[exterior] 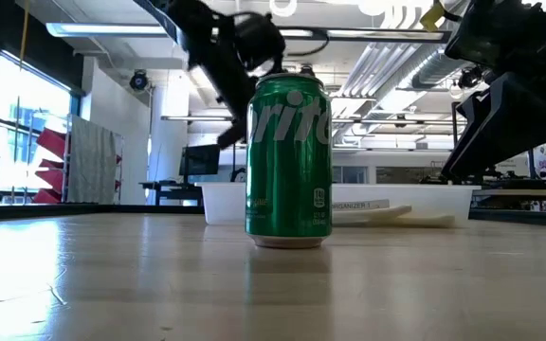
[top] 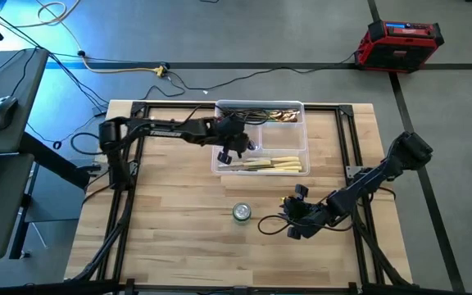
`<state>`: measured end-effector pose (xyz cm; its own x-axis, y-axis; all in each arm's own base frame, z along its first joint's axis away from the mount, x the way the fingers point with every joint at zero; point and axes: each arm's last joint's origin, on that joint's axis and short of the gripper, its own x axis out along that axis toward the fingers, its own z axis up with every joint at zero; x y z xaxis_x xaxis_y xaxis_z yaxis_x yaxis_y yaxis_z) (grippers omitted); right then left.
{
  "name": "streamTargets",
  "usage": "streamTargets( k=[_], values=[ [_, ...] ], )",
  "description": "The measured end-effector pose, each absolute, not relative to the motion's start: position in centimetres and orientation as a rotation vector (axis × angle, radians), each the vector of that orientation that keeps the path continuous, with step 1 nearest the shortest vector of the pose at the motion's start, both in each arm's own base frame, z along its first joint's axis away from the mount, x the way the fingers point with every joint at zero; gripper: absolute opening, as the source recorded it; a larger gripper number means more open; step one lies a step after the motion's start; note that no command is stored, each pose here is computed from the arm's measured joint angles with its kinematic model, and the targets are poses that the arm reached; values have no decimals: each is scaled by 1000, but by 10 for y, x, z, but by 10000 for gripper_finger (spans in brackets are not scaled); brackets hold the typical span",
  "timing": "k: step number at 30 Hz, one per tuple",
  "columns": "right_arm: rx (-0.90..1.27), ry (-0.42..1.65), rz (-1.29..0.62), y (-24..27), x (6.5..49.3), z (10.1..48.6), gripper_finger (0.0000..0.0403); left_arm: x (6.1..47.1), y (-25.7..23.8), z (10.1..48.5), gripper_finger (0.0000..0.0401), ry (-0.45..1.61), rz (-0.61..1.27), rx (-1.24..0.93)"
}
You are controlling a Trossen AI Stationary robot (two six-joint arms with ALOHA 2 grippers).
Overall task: Sort silverware
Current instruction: Put the silver spoon into the silverware tray, then return to Home Position
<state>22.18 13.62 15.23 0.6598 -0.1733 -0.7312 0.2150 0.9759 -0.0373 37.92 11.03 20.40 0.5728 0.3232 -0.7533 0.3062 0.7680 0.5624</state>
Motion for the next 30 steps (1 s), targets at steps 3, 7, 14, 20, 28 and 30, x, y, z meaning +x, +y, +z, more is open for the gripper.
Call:
streamTargets(
  k=[3, 7, 14, 20, 28, 30],
  values=[
    [54, 822, -220, 136, 222, 152, 103, 383, 116, 188, 2, 1027, 24, 721],
    [54, 822, -220, 136, 222, 152, 103, 387, 123, 176, 14, 1045, 75, 716],
    [54, 822, -219, 136, 222, 152, 103, 385, 131, 174, 51, 1080, 158, 708],
    [52, 824, -221, 136, 222, 152, 103, 380, 116, 199, 77, 1110, 374, 768],
    [42, 813, -199, 139, 222, 153, 103, 332, 63, 264, 77, 1115, 392, 568],
    [20, 786, -164, 143, 223, 155, 103, 309, 53, 281, 75, 1140, 366, 486]
  ],
)
